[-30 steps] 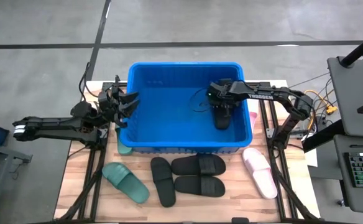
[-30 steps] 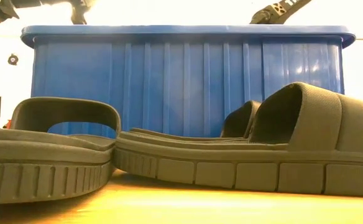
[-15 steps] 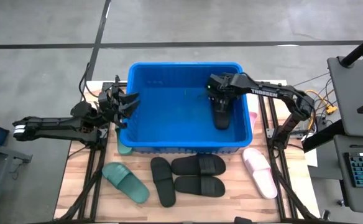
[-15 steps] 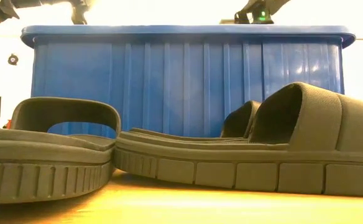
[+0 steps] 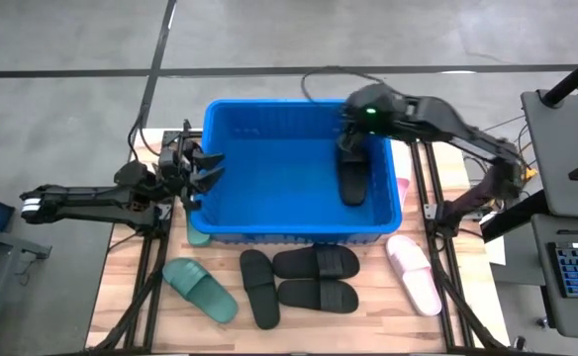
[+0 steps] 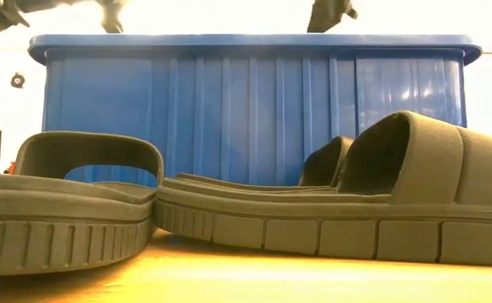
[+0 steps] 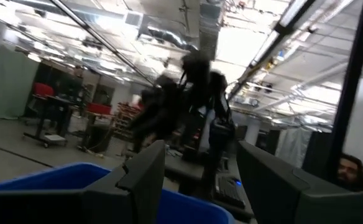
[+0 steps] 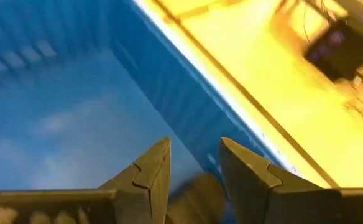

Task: Pick and place slides into bin
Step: Put the black slide into the blue container

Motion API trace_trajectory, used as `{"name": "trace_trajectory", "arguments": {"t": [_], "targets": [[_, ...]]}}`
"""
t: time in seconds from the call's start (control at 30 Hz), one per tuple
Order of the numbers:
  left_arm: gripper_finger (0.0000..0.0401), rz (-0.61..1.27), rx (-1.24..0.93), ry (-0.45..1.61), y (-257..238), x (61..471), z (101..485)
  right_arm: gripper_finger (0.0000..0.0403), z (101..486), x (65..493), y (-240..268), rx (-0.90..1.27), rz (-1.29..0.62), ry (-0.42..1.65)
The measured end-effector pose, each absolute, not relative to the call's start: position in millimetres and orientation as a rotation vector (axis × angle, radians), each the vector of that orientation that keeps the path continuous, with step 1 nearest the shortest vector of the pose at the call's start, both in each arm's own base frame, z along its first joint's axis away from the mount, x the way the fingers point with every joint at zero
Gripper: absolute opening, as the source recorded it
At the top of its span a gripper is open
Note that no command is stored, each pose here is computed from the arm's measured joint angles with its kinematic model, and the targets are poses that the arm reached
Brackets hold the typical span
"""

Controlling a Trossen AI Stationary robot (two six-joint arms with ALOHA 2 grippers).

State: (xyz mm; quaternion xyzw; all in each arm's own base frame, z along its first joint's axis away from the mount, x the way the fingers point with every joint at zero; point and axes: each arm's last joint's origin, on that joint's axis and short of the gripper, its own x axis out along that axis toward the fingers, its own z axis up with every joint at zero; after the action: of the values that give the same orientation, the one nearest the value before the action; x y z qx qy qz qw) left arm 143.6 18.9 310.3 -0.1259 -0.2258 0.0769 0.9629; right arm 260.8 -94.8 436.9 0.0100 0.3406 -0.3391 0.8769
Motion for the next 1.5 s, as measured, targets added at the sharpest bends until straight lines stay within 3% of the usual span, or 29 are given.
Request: {"name": "trace_trajectory", "arguments": {"t": [0.13,0.33,0.5,0.7,1.0,1.5], "targets": [[0.0185,0.048,-0.318,-0.409,17,152,306,0.012,459,241,-64,0.063,-0.652,0.596],[0.0185,-0.092,-0.309,-0.359,14,165,313,0.0115,461,219,-30,0.134,-0.675,0.511],[0.0185,-0.198,-0.298,-0.308,13,182,338,0.0113,451,211,-10,0.083,-0.707,0.505],[0.0185,-0.24,-0.447,-0.051,13,208,368,0.0113,429,210,2,0.033,-0.693,0.557],[0.0185,-0.329,-0.491,0.007,-10,243,412,0.0102,411,190,1,-0.068,-0.93,0.586],[0.0185,-0.224,-0.503,0.152,-88,324,381,0.007,424,145,-5,-0.112,-0.906,0.548]]}}
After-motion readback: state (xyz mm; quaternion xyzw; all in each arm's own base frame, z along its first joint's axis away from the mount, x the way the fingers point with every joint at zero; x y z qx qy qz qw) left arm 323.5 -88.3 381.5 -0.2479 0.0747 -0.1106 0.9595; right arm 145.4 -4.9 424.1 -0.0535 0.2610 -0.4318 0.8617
